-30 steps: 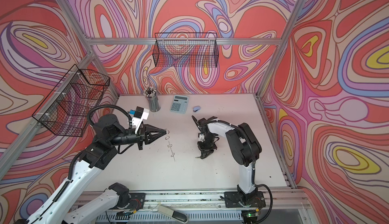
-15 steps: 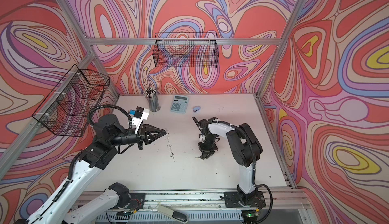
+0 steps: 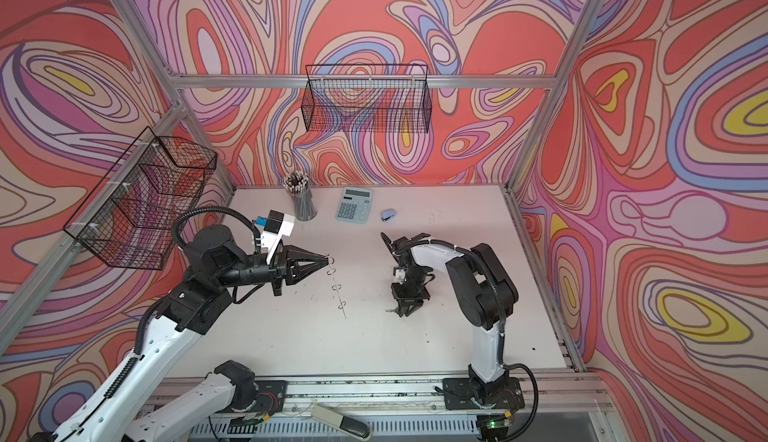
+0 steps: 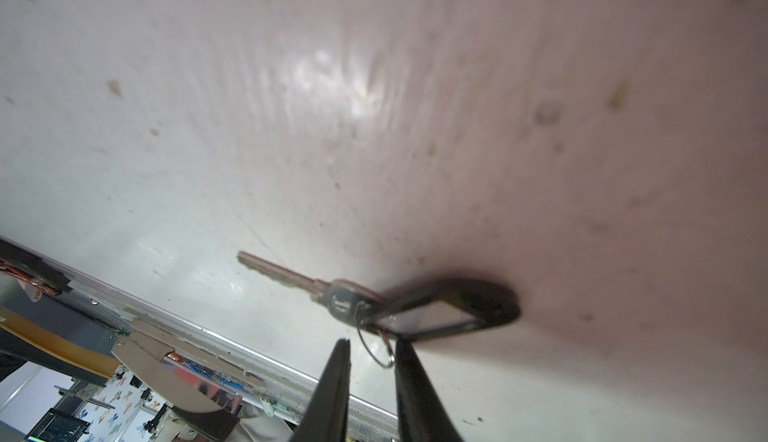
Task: Attach keys to a key ring
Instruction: Pick up the key from the center of the table.
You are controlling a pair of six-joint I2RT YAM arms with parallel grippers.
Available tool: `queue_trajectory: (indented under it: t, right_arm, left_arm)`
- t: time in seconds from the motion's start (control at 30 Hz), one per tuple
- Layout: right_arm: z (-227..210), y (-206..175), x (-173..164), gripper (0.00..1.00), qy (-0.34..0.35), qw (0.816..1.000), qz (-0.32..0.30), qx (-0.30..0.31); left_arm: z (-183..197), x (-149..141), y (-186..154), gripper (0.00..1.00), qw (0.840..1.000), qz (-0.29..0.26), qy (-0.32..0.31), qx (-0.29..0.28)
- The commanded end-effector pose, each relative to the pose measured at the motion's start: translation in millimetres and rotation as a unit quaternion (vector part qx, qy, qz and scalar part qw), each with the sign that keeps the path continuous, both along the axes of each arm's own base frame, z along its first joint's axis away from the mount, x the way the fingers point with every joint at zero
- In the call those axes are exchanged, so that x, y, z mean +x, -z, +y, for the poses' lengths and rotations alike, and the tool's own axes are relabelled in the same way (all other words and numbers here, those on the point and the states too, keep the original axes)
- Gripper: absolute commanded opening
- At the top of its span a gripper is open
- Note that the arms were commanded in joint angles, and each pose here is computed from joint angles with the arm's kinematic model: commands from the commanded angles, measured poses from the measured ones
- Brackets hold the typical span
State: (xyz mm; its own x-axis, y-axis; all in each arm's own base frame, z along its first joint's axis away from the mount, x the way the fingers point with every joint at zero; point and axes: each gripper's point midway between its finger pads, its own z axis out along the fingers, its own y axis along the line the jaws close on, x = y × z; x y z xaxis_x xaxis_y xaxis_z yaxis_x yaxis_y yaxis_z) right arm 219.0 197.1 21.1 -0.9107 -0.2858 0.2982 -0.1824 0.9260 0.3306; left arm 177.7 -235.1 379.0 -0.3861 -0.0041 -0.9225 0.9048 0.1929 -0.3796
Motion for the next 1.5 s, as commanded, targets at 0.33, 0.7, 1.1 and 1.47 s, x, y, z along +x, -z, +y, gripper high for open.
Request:
queue_trajectory:
  t: [0.33,0.7,1.1,1.47]
  right_arm:
    - [4.0,4.3,5.4,0.15,-0.002,1.0,-0.01,0.003]
    - [1.4,-12.5,14.1,0.0,-0.005,0.998,-0.064,0.011]
    - [24.7,-132.4,89.4,0.0,-0.009,0.91,-0.395,0.124]
    - [64.7,-289.0,87.7,0.0,-0.014,0.66,-0.642,0.39]
  left_arm:
    - [0.9,-6.0,-7.6,0.0,1.0,-0.023,0.009,-0.01]
    - [0.6,-4.7,-5.8,0.0,1.0,-0.02,0.008,-0.008]
    - [0.1,2.6,-6.6,0.0,1.0,-0.021,-0.005,-0.009]
    - [10.9,22.3,-30.3,0.0,0.995,-0.053,-0.086,-0.008]
